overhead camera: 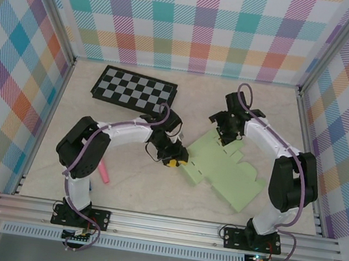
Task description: Fold the paper box
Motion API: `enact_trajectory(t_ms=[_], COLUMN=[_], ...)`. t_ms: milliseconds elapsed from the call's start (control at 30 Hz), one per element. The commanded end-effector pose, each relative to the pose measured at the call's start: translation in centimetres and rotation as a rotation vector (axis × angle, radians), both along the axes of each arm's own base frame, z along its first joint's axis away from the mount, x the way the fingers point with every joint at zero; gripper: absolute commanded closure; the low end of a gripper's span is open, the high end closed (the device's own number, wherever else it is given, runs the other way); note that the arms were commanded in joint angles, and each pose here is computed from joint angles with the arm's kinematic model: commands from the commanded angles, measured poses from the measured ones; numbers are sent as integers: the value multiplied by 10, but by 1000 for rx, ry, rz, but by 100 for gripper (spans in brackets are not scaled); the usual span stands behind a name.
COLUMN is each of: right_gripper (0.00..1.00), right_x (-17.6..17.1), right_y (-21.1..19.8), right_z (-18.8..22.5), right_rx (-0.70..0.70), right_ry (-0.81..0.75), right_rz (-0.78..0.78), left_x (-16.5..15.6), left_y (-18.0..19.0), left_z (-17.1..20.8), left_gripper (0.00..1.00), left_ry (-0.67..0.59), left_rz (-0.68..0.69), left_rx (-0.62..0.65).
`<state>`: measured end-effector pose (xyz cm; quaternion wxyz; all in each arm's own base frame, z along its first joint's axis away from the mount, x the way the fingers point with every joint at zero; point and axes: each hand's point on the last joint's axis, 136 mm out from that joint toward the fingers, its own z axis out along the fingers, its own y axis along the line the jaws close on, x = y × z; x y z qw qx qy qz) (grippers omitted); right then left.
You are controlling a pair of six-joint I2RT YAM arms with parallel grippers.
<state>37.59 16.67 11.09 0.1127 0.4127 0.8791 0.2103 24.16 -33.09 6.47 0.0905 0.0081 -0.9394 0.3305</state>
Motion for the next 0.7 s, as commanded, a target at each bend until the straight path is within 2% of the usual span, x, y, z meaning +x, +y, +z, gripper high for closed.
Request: enact_trajectory(t_ms=[0,200,300,467,567,667], right_gripper=[26,27,27,27,27,27], right_x=[-4,-7,-7,-6,-6,-7], right_y=[-4,-7,-7,-7,-7,-7], right_z=[5,1,0,0,0,0], right_rx=[8,9,10,19,19,21], right_ry=[-11,-5,-3,0,-2,0], right_rz=[0,-7,-10,-11,-12,-15], left_x=[-17,-20,-20,-21,-19,-15], left_y=[0,1,-1,-6,-7,-5], left_z=[-18,-22,-22,-14,-2,4], left_gripper=[62,60,70,95,100,100], left_ry=[107,128,130,121,90,64], left_rz=[4,11,8,-12,-26,-34], left_rx=[5,20,0,-40,-59,-44])
